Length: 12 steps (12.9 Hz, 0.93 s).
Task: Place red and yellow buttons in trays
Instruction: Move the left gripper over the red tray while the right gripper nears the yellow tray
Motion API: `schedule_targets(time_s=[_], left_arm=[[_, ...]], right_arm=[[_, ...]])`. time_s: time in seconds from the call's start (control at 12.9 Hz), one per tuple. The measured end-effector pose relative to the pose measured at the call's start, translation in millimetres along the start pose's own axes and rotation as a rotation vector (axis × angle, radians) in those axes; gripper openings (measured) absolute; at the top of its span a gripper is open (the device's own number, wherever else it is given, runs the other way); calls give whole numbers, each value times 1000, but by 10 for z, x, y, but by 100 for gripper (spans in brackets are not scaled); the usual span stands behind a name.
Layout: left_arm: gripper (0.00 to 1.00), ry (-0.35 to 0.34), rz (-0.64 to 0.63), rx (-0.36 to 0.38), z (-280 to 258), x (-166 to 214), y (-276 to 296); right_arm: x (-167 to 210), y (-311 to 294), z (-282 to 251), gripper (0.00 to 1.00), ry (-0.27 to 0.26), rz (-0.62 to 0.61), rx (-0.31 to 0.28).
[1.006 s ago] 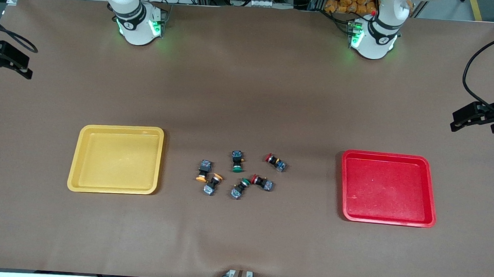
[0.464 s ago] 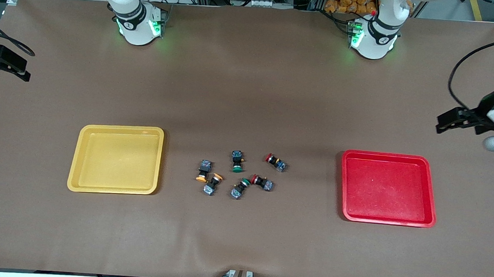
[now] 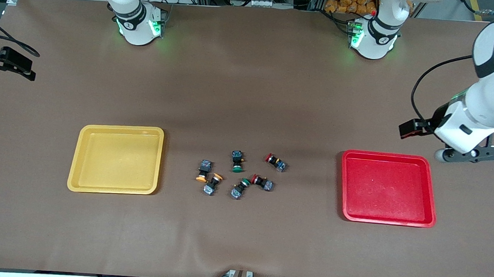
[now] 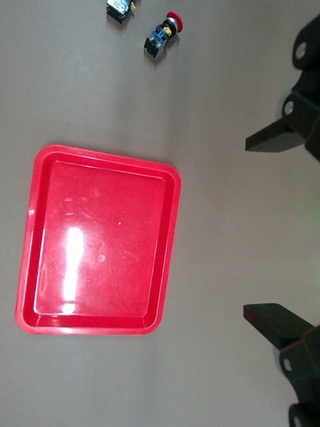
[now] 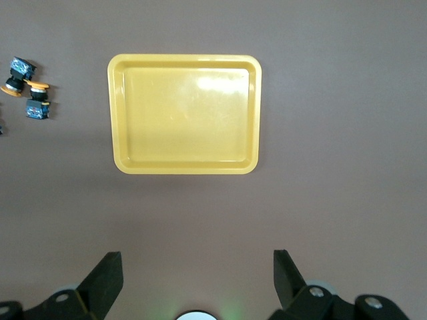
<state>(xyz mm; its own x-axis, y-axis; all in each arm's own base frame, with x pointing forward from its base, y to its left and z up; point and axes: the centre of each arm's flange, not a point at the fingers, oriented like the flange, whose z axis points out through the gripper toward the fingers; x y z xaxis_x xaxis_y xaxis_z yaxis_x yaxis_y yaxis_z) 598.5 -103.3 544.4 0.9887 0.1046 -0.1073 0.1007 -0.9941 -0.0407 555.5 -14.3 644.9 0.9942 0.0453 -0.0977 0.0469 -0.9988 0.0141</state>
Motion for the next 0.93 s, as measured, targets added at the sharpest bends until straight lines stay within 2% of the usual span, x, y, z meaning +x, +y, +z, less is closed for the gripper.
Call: schedule_targets(time_s=[0.39,0.54,0.93], left_arm=[[100,-35,-59,12,229,11,340],[100,-54,-75,-6,325,10,497],[100,-61,-130,-18,549,76,746]], right_arm=[[163,-30,547,100,-26,-9,1],[205,-40,769,100,-43,-11,2],[319,-122,1449,100,-43,-11,3]])
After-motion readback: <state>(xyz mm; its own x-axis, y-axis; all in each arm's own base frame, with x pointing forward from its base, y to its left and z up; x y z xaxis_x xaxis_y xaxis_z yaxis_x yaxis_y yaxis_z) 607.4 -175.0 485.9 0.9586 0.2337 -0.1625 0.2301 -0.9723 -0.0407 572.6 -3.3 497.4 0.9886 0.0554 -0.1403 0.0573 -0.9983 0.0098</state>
